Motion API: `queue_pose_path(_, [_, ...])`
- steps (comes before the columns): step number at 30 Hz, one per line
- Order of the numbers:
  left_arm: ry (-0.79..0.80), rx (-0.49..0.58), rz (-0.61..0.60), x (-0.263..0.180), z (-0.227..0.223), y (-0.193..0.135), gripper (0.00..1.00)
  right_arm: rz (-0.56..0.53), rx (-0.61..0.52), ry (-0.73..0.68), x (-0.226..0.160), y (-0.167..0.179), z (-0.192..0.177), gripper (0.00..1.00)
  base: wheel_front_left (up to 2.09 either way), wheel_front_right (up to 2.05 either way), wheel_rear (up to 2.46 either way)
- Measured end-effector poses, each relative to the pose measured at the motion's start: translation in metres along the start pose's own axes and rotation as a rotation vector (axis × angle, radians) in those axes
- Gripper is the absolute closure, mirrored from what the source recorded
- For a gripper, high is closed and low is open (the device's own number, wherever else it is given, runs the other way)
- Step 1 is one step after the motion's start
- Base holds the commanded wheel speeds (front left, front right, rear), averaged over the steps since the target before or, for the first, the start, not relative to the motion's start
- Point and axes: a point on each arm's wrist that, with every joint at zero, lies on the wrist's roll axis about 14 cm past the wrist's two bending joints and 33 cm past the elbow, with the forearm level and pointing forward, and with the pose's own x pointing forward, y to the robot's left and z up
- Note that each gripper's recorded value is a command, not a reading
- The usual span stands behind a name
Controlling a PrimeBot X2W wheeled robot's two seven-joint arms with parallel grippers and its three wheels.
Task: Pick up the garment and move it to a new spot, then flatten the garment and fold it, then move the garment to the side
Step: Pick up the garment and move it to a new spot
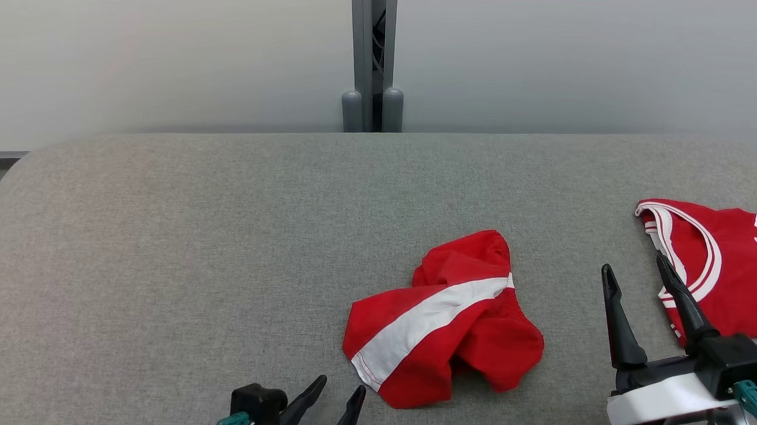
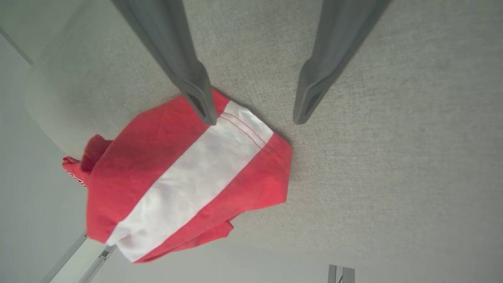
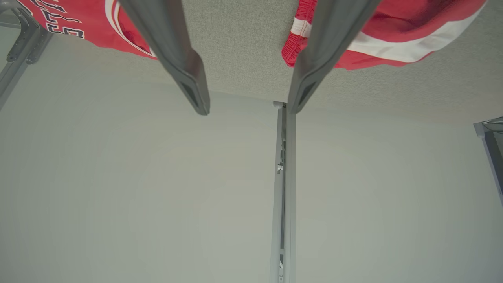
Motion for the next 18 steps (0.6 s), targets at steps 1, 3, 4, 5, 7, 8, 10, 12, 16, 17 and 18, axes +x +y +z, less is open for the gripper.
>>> queue_pose_path(1, [0.026,-0.024,-0.009,0.004,-0.004,-0.003,0.0,-0.001,0.0,0.006,0.001,-0.001,-0.002,0.0,0.0,0.0,0.0])
queue_pose_path(3, [0.069,-0.047,-0.026,0.013,-0.01,-0.007,0.0,-0.004,0.0,0.015,0.002,-0.002,-0.006,0.0,0.0,0.0,0.0])
queue_pose_path(4, [0.083,-0.06,-0.027,0.017,-0.011,-0.006,0.0,-0.008,0.0,0.019,0.003,-0.004,-0.007,0.0,0.0,0.0,0.0])
queue_pose_path(5, [0.095,-0.071,-0.027,0.021,-0.012,-0.005,0.0,-0.012,-0.001,0.023,0.003,-0.005,-0.009,0.0,0.0,0.0,0.0])
queue_pose_path(7, [0.134,-0.088,-0.019,0.026,-0.018,-0.002,0.0,-0.019,-0.002,0.031,0.003,-0.008,-0.011,0.0,0.0,0.0,0.0])
queue_pose_path(8, [0.155,-0.092,-0.016,0.027,-0.022,-0.001,0.0,-0.022,-0.003,0.033,0.003,-0.01,-0.012,0.0,0.0,0.0,0.0])
queue_pose_path(10, [0.185,-0.104,-0.003,0.03,-0.027,0.004,0.0,-0.027,-0.006,0.038,0.003,-0.012,-0.014,0.0,0.0,0.0,0.0])
queue_pose_path(12, [0.204,-0.126,-0.002,0.034,-0.029,0.004,0.0,-0.032,-0.007,0.04,0.003,-0.014,-0.014,0.0,0.0,0.0,0.0])
queue_pose_path(16, [0.232,-0.187,-0.017,0.038,-0.031,-0.003,0.0,-0.038,-0.008,0.046,0.003,-0.016,-0.017,0.0,0.0,0.0,0.0])
queue_pose_path(17, [0.243,-0.193,-0.026,0.039,-0.032,-0.006,0.0,-0.038,-0.008,0.046,0.004,-0.016,-0.016,0.0,0.0,0.0,0.0])
queue_pose_path(18, [0.254,-0.193,-0.043,0.04,-0.033,-0.011,0.0,-0.038,-0.008,0.045,0.004,-0.016,-0.016,0.0,0.0,0.0,0.0])
